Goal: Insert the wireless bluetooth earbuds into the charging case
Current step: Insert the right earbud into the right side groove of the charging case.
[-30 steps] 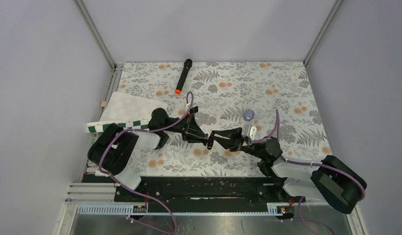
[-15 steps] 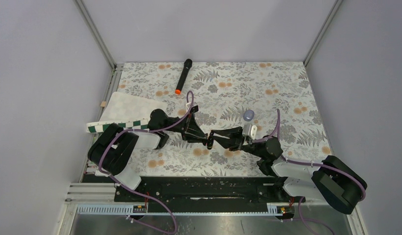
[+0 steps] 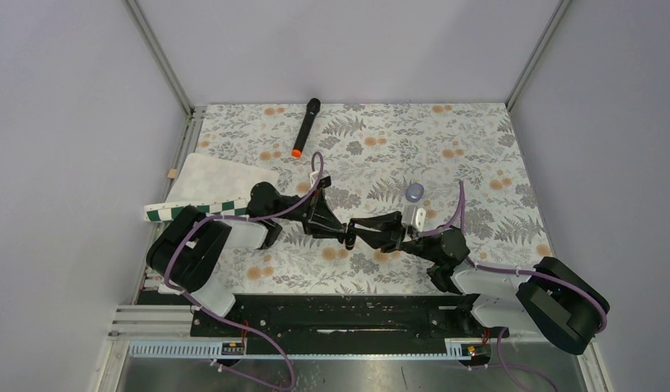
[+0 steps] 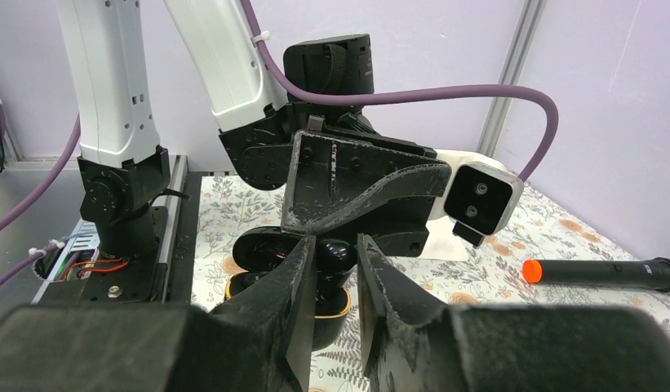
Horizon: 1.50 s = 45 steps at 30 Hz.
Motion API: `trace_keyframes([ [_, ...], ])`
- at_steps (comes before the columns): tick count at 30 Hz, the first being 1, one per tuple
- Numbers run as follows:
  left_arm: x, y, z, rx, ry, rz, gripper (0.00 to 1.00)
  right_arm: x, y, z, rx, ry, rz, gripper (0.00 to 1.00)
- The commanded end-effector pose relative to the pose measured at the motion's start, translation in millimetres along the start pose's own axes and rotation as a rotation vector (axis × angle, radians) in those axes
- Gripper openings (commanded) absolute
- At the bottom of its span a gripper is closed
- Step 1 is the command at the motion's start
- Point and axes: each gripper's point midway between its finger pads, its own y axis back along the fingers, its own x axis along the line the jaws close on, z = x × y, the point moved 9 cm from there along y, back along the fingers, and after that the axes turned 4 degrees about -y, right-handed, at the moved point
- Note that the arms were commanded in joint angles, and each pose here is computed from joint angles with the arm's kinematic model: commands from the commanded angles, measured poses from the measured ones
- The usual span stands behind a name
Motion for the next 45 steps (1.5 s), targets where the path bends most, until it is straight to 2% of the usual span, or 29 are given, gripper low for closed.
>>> trace_keyframes([
  [1,-15,-2,0,0.012,-0.120,-0.038,0.00,-2,-1,2,-0.012,0.041,0.004,0.00],
  [13,-22,-3,1,0.016,-0.133,-0.044,0.00,9,10,0,-0.004,0.053,0.066,0.00],
  [23,-24,-4,3,0.016,-0.135,-0.048,0.00,18,8,1,0.014,-0.006,0.159,0.00],
  [33,-27,-4,5,0.016,-0.141,-0.050,0.00,14,11,-9,0.080,-0.022,0.121,0.00],
  [45,-28,-5,7,0.018,-0.144,-0.051,0.00,14,8,-17,0.157,0.039,0.100,0.00],
])
